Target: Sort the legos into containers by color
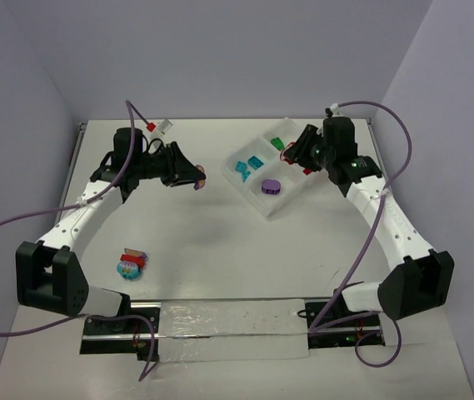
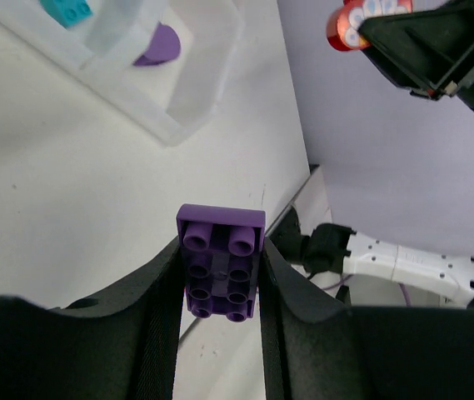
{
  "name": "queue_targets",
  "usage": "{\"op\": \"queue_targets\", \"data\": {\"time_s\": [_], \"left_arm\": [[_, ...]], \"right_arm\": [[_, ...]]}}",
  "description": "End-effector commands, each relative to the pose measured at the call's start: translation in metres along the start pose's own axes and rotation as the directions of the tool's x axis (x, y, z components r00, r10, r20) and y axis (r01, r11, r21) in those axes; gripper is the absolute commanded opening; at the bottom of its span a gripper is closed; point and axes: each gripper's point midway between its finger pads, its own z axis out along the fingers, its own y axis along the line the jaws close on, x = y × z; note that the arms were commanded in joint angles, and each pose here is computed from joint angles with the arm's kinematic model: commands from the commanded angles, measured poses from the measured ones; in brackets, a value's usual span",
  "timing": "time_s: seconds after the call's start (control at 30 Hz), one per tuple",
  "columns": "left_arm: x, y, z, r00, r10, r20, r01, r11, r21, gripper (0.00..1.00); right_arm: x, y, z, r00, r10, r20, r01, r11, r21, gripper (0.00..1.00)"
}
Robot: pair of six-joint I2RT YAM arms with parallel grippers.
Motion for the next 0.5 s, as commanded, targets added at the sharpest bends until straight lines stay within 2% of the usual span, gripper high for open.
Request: {"op": "queue_targets", "data": {"time_s": [0.0, 0.2, 0.47], "left_arm": [[-0.038, -0.005, 0.005, 0.997, 0.021, 0.073, -0.014, 0.996, -0.09, 0.0], [-0.056, 0.002, 0.025, 0.998, 0.061, 0.024, -0.056, 0.982, -0.182, 0.0], [-0.072, 0.031, 0.069, 0.999, -0.005, -0.037, -0.005, 0.968, -0.251, 0.0]], "right_arm": [[-0.024, -0.034, 0.003, 0.995, 0.083, 0.053, -0.091, 0.98, 0.179, 0.0], [-0.041, -0.059, 0.007, 0.99, 0.104, 0.093, -0.125, 0.955, 0.268, 0.0], [-0.052, -0.097, 0.012, 0.986, 0.122, 0.112, -0.156, 0.911, 0.381, 0.0]]}}
